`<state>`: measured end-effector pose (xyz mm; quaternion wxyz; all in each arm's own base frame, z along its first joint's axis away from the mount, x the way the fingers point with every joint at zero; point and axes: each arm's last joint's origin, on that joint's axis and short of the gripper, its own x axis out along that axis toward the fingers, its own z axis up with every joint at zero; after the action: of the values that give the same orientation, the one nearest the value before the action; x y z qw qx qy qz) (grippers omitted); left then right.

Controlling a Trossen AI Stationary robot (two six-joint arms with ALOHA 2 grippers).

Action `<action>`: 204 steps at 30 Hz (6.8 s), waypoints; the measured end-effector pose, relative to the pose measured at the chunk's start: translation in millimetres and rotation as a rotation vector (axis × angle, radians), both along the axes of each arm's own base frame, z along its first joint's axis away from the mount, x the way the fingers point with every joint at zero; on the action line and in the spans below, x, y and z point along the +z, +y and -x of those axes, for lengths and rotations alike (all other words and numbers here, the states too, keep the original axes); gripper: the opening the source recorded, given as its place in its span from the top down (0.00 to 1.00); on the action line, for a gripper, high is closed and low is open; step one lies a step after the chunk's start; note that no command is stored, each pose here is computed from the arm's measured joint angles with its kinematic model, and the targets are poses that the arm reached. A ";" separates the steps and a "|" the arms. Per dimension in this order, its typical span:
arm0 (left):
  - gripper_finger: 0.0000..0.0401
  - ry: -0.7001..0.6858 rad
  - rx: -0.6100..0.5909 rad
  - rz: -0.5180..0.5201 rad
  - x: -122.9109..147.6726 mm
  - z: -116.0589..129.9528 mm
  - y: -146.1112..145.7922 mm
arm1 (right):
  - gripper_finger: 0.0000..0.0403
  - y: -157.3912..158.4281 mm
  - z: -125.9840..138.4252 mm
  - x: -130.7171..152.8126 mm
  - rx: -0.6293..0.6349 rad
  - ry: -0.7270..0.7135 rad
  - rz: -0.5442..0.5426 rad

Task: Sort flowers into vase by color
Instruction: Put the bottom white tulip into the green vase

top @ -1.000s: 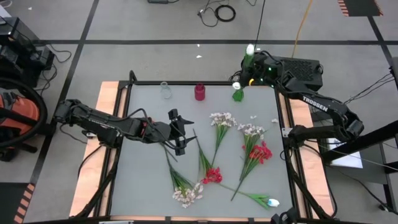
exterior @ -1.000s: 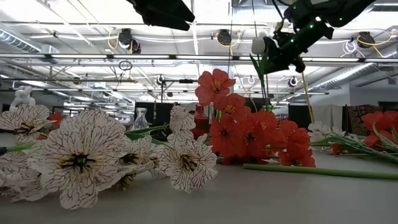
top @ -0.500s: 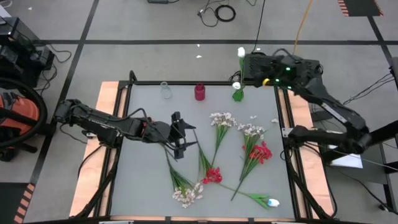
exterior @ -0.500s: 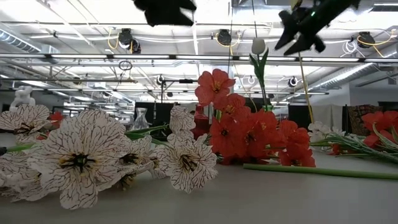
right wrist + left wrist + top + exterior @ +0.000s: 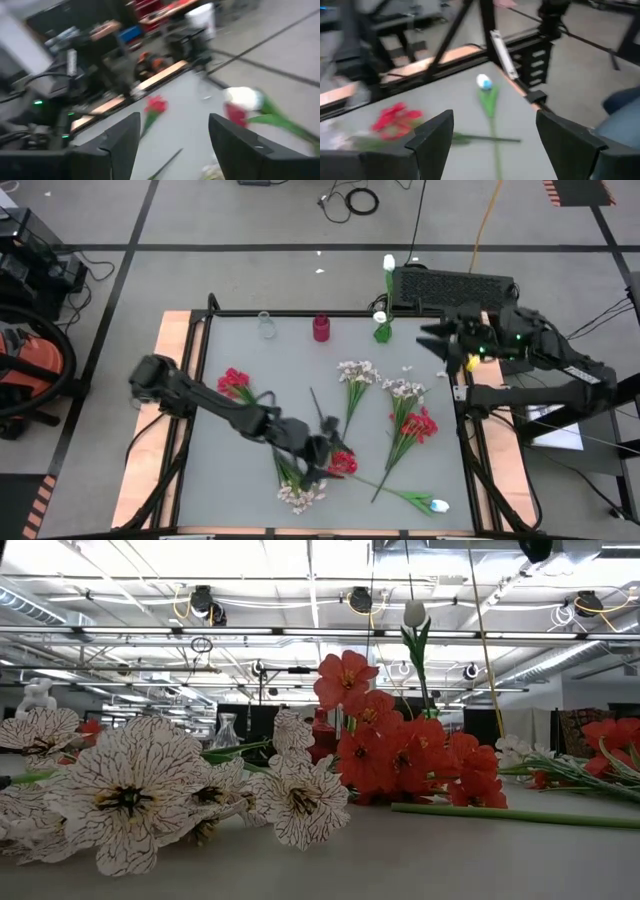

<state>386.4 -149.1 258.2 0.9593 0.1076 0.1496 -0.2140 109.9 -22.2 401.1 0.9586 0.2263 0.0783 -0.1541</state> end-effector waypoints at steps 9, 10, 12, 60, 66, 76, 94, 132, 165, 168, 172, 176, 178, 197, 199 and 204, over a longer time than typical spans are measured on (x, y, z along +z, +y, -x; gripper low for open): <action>0.28 0.237 -0.030 -0.081 -56.6 -57.7 -28.4 | 0.47 38.5 -30.7 -11.0 0.204 0.113 0.090; 0.28 0.251 -0.029 -0.086 -63.5 -61.6 -29.6 | 0.47 43.1 -35.0 -13.2 0.214 0.130 0.102; 0.29 0.295 -0.029 -0.102 -78.9 -65.8 -31.2 | 0.47 53.0 -43.6 -18.3 0.236 0.166 0.123; 0.98 0.517 -0.031 -0.006 -151.3 -86.8 -2.9 | 0.47 159.0 -86.7 -58.1 0.244 0.224 0.278; 0.99 0.556 -0.037 -0.002 -144.3 -83.3 1.9 | 0.47 159.5 -87.2 -59.3 0.235 0.226 0.253; 0.99 0.678 -0.066 -0.070 -109.3 -57.8 -3.8 | 0.47 170.2 -92.0 -73.3 0.242 0.282 0.228; 1.00 0.680 -0.177 -0.026 -102.2 -50.1 -23.1 | 0.47 255.0 -93.5 -167.2 0.369 0.617 0.004; 1.00 0.701 -0.059 0.041 -100.3 -57.6 -6.1 | 0.66 277.9 -125.4 -266.0 0.321 0.894 -0.132; 0.38 0.214 0.118 -0.120 -33.1 -47.5 -55.6 | 0.99 268.2 -137.8 -149.5 0.357 1.111 -0.147; 0.40 0.225 0.104 -0.142 -38.0 -48.2 -55.4 | 0.99 267.8 -137.9 -148.5 0.363 1.113 -0.139; 0.48 0.243 0.105 -0.147 -42.8 -50.3 -51.9 | 0.99 264.4 -138.2 -148.9 0.338 1.119 -0.118; 0.58 0.236 0.130 -0.147 -42.1 -52.9 -46.8 | 0.99 262.9 -138.2 -149.2 0.333 1.113 -0.075; 0.62 0.238 0.140 -0.150 -42.3 -53.7 -44.4 | 0.99 262.5 -138.7 -149.2 0.333 1.112 -0.075; 0.70 0.312 0.155 -0.200 -52.1 -53.6 -34.8 | 0.99 261.7 -139.7 -149.1 0.331 1.110 -0.079; 0.73 0.301 0.150 -0.207 -51.5 -54.1 -34.9 | 0.99 261.7 -139.8 -149.1 0.331 1.110 -0.079; 0.91 0.301 0.151 -0.207 -51.5 -54.5 -34.2 | 0.99 261.7 -139.8 -149.1 0.331 1.110 -0.078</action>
<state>440.9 -183.3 206.8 0.9233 0.1609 0.3201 -0.1384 249.6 239.5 252.0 0.7763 0.1318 0.6091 -0.0949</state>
